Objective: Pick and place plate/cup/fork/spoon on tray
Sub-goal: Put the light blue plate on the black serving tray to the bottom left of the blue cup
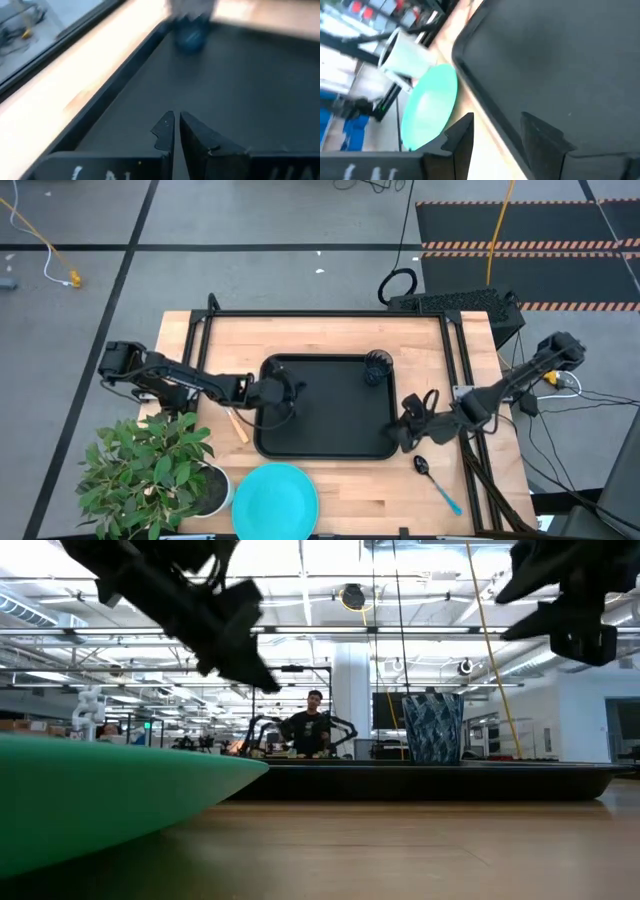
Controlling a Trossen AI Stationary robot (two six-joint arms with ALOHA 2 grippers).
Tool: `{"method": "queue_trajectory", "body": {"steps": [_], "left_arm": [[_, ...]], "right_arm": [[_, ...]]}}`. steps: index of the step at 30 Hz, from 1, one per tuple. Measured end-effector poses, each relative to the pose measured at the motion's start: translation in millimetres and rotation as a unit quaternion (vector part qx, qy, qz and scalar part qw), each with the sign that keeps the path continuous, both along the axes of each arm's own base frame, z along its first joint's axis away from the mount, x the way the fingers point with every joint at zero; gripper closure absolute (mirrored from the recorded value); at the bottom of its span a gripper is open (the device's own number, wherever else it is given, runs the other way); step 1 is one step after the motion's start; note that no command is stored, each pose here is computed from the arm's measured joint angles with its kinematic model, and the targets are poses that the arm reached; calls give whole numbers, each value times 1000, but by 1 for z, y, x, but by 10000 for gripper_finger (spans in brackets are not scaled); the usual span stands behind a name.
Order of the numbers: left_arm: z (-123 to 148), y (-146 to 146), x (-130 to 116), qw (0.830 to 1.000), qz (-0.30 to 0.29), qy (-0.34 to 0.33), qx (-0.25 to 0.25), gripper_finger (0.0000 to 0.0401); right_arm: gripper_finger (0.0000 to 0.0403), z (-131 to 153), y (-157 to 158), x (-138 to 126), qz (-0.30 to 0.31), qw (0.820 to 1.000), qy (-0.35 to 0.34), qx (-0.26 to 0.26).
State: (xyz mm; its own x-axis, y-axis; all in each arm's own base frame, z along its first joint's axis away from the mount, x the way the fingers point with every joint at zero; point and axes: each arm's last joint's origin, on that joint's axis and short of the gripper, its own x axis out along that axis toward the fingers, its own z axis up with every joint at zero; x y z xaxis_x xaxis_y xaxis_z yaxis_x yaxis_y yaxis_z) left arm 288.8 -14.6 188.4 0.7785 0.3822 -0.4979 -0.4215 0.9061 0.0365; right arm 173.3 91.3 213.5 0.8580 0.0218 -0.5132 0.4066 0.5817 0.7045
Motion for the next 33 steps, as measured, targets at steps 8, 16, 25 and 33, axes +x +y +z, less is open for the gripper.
{"method": "queue_trajectory", "body": {"steps": [8, 16, 25, 33], "left_arm": [[15, -42, 5, 987, -134, -81, -33, 370], [16, -68, -2, 952, -284, -46, -106, 370], [4, -76, -21, 957, -173, 145, -181, 370], [13, -78, -18, 968, -207, 118, -76, 370]], "right_arm": [[252, 4, 17, 1, 122, 988, -43, -85], [252, 26, 28, 7, 196, 951, -172, -164], [252, -12, 12, 23, 105, 993, -12, -50], [252, -39, 15, 57, 132, 986, 7, 100]]}}
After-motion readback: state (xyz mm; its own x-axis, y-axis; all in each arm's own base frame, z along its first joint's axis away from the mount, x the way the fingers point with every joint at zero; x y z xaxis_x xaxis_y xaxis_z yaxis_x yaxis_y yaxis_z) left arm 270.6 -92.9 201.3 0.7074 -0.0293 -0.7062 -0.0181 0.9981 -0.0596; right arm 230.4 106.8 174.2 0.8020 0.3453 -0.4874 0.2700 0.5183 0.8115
